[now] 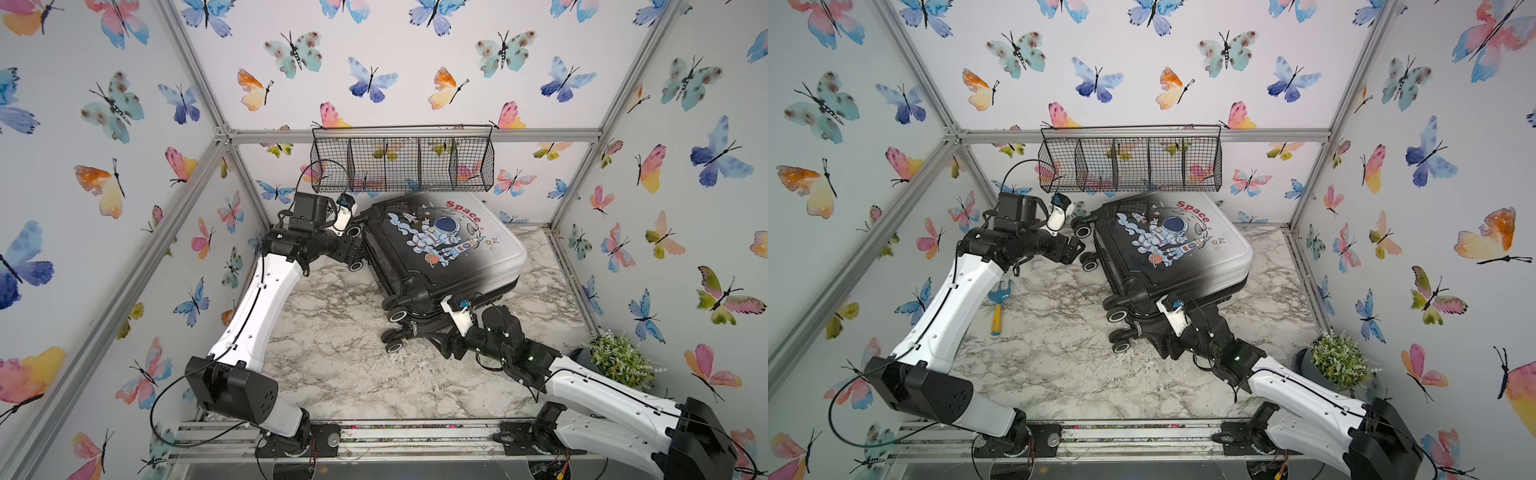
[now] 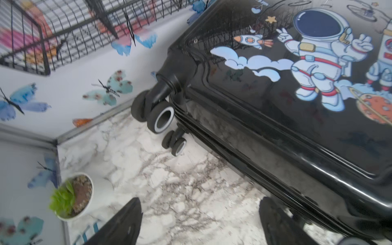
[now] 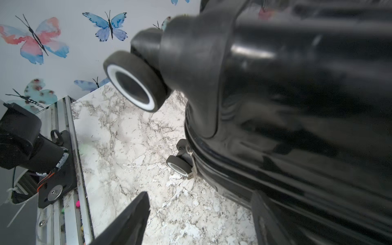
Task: Close the suitcase zippers
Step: Adjust the suitcase at the center of the board.
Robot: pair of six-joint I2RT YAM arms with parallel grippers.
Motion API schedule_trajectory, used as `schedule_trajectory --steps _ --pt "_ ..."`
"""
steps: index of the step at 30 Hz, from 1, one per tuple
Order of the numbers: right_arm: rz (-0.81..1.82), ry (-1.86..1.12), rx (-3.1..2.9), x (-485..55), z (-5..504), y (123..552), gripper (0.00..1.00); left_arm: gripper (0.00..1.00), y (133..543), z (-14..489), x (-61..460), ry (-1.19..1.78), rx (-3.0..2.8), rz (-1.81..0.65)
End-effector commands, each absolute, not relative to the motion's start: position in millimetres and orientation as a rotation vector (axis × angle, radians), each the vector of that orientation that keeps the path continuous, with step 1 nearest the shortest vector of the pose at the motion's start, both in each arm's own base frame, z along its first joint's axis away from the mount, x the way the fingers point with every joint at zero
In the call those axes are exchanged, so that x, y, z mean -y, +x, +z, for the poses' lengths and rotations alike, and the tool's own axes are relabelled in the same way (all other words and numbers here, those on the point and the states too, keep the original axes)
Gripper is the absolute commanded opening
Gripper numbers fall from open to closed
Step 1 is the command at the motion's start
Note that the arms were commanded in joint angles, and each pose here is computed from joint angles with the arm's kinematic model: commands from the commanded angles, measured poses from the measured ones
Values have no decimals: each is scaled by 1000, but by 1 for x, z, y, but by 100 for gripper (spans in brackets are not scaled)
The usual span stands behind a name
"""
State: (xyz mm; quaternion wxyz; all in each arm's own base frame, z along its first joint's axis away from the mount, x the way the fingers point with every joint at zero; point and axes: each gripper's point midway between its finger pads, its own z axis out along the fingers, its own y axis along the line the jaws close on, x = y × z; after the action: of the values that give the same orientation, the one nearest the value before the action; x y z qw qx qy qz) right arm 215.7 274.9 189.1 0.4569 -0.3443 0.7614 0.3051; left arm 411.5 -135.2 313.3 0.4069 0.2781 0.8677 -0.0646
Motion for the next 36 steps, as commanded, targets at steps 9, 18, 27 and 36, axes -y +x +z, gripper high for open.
schedule_trajectory --steps 9,18,27,36 --pt "752 -836 -1960 -257 208 222 82 86 493 255 110 1046 -2158 5" --pt "689 -774 -2012 -243 211 235 82 85 534 245 124 1020 -2092 -166" --pt "634 -770 -2044 -236 210 243 83 77 537 223 148 1079 -2061 -405" --pt "607 -657 -2107 -228 205 253 83 36 528 219 148 1092 -2064 -499"
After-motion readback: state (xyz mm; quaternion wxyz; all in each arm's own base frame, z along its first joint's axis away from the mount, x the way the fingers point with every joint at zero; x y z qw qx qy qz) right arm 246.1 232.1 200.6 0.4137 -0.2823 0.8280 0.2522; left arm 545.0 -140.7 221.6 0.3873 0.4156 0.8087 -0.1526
